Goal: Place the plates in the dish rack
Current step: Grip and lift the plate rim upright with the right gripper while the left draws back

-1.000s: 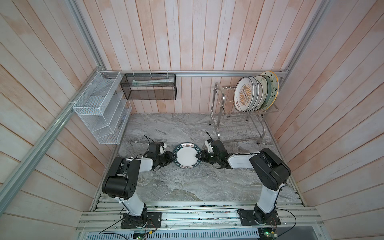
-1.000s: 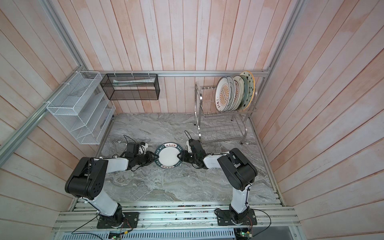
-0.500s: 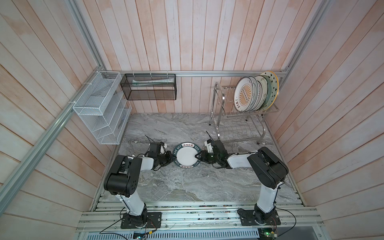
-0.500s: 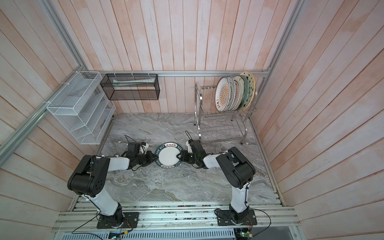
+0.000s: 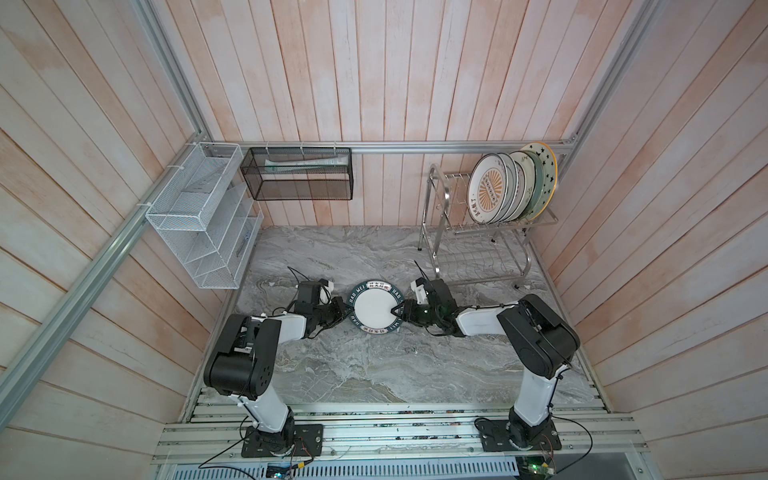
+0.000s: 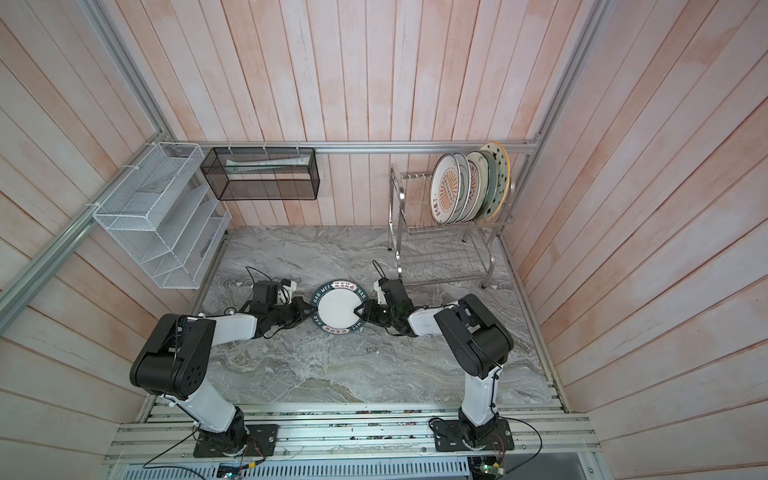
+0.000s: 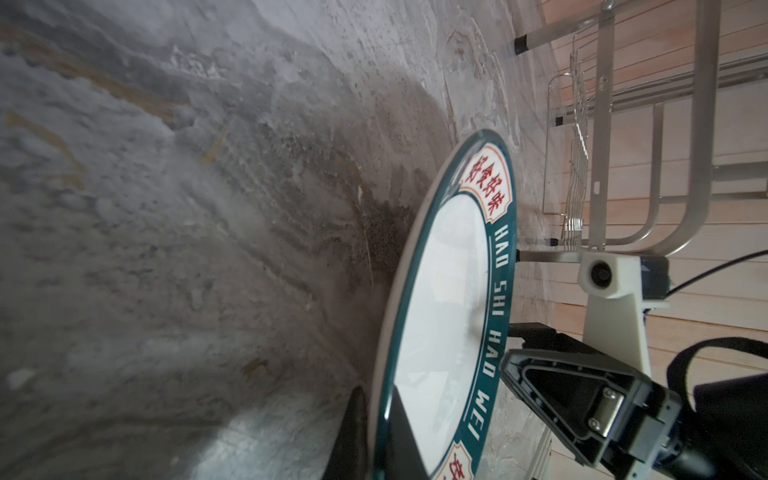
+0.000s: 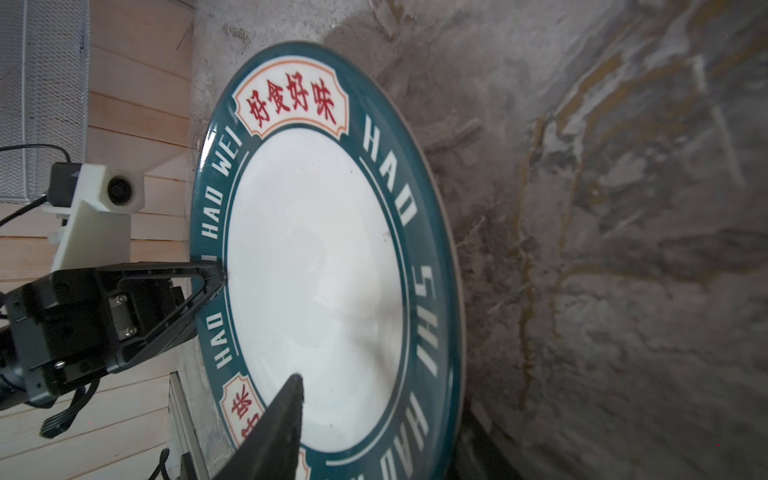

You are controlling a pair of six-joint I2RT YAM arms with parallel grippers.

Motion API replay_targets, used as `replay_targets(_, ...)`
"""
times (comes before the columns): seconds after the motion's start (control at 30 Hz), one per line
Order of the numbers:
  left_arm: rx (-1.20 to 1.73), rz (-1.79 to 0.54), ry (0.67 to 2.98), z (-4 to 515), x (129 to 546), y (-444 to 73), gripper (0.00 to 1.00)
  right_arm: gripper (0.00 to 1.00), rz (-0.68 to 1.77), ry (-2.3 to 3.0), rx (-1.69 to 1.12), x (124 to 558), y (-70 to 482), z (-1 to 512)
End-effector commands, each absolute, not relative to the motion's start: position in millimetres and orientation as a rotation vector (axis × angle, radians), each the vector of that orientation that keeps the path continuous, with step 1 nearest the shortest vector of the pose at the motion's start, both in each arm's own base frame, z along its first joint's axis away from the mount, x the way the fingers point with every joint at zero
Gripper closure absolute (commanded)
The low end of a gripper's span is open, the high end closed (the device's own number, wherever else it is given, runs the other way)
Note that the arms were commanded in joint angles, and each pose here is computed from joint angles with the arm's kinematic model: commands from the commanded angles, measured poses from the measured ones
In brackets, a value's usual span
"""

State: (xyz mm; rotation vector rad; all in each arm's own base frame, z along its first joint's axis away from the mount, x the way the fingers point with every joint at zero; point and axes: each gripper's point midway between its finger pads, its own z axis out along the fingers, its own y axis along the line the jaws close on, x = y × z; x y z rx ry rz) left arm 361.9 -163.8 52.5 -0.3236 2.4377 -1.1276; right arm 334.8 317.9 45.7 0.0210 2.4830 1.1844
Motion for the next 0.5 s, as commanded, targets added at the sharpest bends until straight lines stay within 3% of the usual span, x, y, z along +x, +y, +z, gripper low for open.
replay_targets(0.0, -0.248, -1.211, 2.352, 81.0, 362.6, -169.9, 1.0, 0.49, 1.24, 2.378, -0.061, 338.4, 323.4, 79.5)
replay_targets(0.47, -0.114, -1.325, 2.219, 126.5, 352.9, -180.7, 1.0, 0.53, 1.309, 2.266, -0.125, 337.2, 327.9, 127.8)
